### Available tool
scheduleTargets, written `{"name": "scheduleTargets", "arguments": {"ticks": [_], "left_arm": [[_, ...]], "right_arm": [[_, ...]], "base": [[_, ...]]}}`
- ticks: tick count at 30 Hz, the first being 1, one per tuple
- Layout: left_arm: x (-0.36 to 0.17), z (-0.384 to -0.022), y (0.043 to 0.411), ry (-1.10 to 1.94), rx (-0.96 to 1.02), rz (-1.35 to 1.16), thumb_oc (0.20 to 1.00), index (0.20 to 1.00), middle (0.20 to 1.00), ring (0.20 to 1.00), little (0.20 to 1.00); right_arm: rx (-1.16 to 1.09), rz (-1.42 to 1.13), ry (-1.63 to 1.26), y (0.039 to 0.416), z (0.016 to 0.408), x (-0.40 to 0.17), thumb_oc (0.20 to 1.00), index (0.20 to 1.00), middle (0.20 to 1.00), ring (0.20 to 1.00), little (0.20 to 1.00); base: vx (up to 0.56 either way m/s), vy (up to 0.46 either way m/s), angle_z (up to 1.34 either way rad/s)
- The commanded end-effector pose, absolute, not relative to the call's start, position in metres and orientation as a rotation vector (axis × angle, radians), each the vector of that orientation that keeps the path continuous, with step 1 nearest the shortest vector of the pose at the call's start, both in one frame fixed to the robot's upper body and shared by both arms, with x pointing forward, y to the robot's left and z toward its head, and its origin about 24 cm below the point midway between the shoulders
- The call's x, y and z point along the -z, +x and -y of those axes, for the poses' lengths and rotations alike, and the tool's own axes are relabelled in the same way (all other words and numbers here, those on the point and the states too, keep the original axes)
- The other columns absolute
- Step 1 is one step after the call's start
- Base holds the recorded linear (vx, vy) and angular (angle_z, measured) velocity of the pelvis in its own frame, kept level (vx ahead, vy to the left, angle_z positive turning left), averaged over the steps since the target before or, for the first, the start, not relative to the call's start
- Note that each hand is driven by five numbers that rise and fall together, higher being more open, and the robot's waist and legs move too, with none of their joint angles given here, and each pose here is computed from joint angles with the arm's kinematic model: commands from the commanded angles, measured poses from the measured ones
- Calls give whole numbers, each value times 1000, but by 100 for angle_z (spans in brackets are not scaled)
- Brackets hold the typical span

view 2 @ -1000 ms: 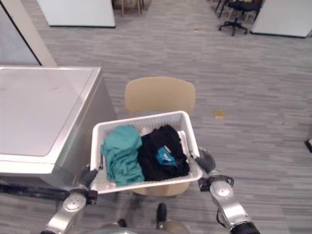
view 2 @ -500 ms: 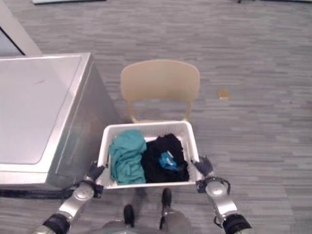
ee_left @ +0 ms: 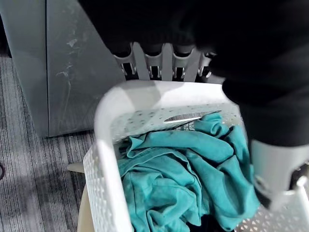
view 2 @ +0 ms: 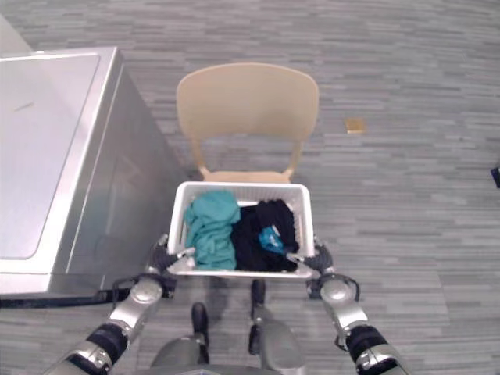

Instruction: Grab the laundry basket,head to the washer,open it,put in the laundry and shut it.

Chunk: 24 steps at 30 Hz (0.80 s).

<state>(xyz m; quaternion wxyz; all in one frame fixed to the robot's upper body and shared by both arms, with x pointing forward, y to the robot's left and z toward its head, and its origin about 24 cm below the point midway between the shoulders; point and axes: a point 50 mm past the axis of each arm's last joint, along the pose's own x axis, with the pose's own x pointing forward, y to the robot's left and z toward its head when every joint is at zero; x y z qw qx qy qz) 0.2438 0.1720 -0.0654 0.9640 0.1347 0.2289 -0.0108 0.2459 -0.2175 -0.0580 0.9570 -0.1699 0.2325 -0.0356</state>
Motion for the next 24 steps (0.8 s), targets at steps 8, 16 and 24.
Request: {"name": "scheduleTargets", "arguments": {"ticks": [8,16,24], "left_arm": [[37,-205,224,290,45,-294,1000,1000,1000,1000,1000],[88,-227,165,237,4,-589,1000,1000,1000,1000,1000],[124,-218,154,255,-76,-773,1000,1000,1000,1000,1000]], "right_arm": [[60,-385,-457,216,255,41,1000,1000,1000,1000,1000],[-63,-672,-405,164,234,99,1000,1000,1000,1000,1000],[-128,-715,-347,162,204,112,1000,1000,1000,1000,1000]], "base": [[8,12,10],[-43,6,3],[-200,200,45]]}}
